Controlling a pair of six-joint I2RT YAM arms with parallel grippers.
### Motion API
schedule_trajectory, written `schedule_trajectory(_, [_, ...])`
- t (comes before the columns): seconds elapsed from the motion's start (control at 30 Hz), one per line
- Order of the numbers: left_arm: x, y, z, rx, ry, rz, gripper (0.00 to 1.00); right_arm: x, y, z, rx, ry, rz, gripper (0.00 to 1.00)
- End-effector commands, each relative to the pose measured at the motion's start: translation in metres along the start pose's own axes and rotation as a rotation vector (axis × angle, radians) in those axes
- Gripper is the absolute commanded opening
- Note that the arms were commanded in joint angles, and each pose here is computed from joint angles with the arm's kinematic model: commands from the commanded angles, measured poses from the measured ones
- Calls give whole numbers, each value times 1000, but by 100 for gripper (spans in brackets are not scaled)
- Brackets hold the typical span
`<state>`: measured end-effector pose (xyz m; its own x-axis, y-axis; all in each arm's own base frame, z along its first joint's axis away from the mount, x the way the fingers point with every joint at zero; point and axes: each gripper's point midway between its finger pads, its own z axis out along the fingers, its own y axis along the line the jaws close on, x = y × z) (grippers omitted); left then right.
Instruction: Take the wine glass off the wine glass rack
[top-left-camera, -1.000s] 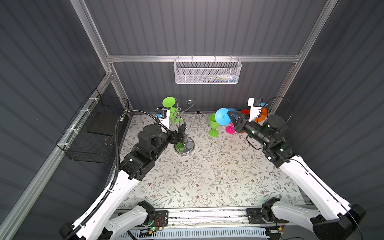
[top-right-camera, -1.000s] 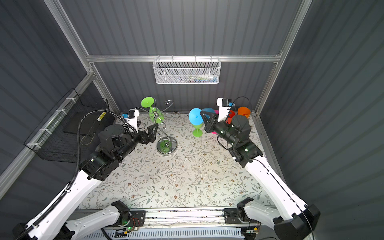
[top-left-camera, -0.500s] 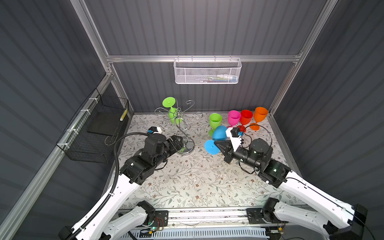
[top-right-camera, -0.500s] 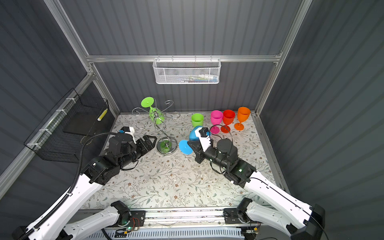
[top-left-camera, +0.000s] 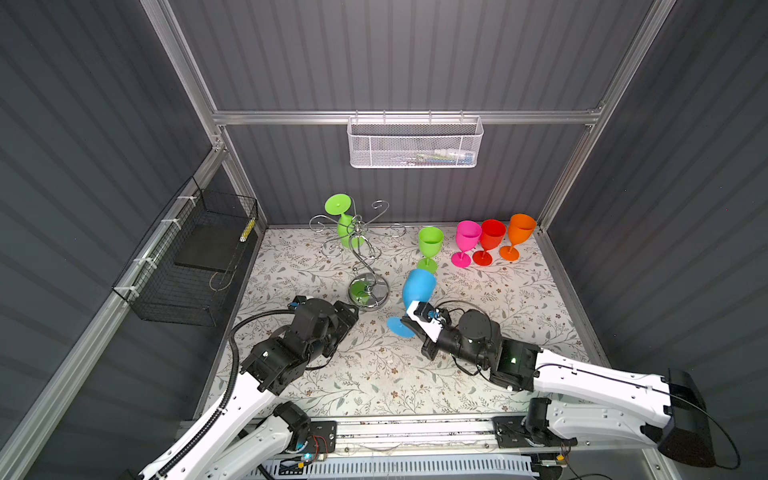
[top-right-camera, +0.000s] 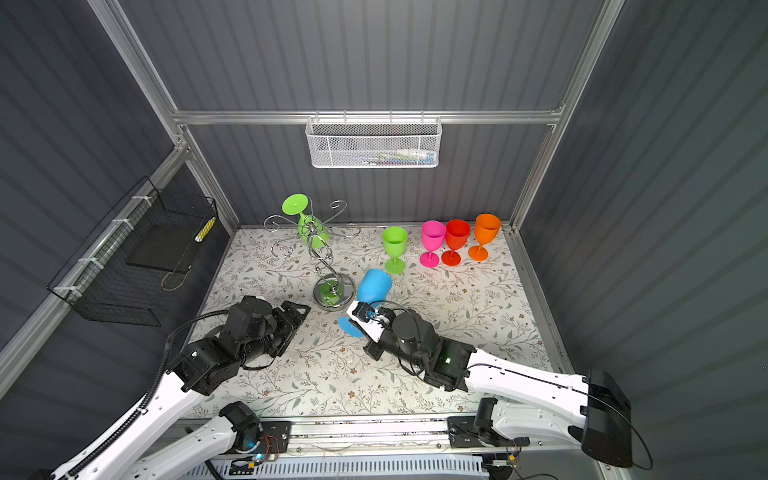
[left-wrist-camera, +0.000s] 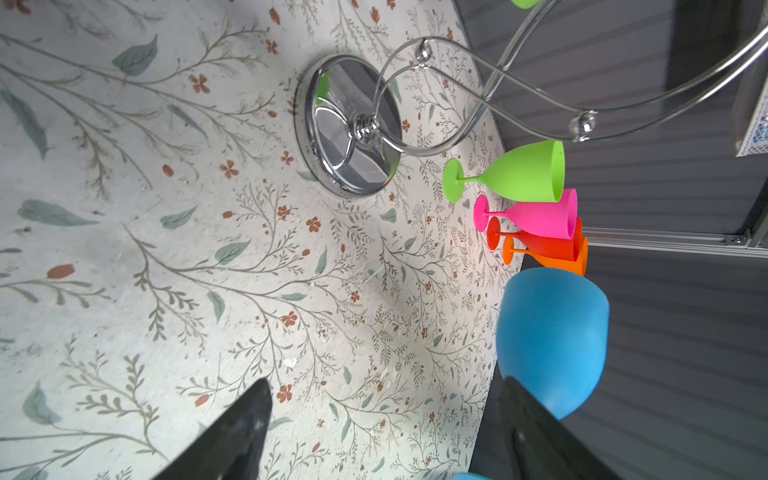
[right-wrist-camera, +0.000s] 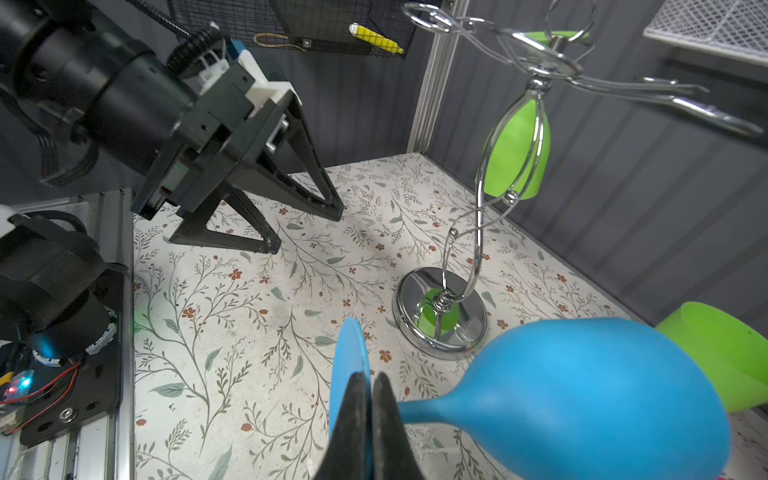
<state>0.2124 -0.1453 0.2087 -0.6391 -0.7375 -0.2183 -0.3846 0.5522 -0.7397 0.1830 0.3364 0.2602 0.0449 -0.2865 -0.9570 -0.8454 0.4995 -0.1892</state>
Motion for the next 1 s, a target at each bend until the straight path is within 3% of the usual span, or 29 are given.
schedule_trajectory(0.0, [6, 12, -2, -26, 17, -89, 84, -9, 3, 0, 55, -60, -98, 0])
schedule_trajectory(0.2, [11, 19, -6, -69, 45, -164, 82, 6, 23, 3, 57, -69, -180, 0])
schedule_trajectory(0.5, [38, 15, 16, -65, 148, -216, 74, 20, 58, 17, 45, -80, -357, 0])
schedule_trajectory(0.97, [62, 19, 33, -58, 183, -275, 60, 27, 66, 24, 90, -89, -447, 0])
